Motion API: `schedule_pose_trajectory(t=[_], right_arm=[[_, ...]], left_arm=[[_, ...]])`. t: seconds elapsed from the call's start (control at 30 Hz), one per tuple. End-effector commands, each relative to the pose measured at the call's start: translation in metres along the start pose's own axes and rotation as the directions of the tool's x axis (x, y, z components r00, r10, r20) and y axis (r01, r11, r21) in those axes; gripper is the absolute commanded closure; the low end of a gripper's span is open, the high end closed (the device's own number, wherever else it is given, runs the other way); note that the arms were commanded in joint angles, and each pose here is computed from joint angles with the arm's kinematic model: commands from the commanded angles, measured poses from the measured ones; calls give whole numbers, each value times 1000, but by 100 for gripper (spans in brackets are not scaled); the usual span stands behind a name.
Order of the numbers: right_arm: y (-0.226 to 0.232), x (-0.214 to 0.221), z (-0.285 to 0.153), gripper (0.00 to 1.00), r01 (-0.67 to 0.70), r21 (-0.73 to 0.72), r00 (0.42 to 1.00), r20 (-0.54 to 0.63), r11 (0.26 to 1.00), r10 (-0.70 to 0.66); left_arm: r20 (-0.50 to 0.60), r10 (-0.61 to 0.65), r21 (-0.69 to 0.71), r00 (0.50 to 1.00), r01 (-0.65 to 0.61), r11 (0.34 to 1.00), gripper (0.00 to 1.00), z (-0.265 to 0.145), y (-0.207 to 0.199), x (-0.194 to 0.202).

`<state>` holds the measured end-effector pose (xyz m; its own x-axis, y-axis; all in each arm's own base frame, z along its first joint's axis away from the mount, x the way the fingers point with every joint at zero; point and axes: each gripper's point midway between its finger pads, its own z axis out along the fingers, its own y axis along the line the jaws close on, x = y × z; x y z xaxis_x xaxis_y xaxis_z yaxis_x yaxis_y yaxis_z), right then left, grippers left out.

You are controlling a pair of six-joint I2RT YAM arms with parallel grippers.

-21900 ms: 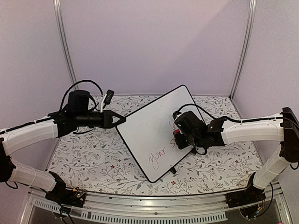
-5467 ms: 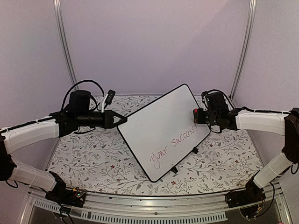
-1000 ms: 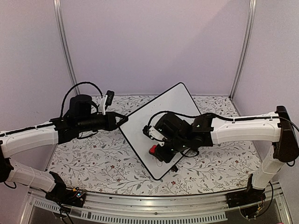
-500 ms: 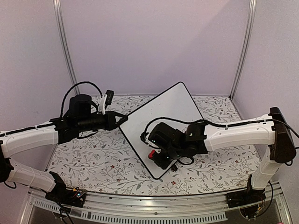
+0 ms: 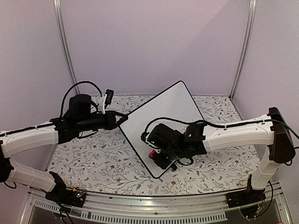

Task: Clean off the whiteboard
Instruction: Erase the whiteboard on the whiteboard stand.

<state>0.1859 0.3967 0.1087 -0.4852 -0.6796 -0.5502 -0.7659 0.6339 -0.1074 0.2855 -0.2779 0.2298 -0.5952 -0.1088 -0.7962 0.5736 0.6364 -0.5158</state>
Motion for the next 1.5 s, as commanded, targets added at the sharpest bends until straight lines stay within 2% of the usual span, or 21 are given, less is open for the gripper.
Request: schedule_pose_trajectory(t=[0.0,0.97,1.27,1.47], right_arm=[[-2,16,14,79,0,21,999,-55,1000,1],[7,77,29,79,-44,-17,981,-189,999,40],[-12,47,26,79,-103,121,991,-67,987,112],[-16,26,20,79,-121,143,992,-2,982,122]], left_arm=[[43,73,4,996,-73,997,100,1,-1,-10],[43,74,10,996,-74,997,100,0,-2,-9],[38,71,13,997,-71,997,100,1,-2,-8],[30,71,18,997,-72,997,100,3,-2,-6]])
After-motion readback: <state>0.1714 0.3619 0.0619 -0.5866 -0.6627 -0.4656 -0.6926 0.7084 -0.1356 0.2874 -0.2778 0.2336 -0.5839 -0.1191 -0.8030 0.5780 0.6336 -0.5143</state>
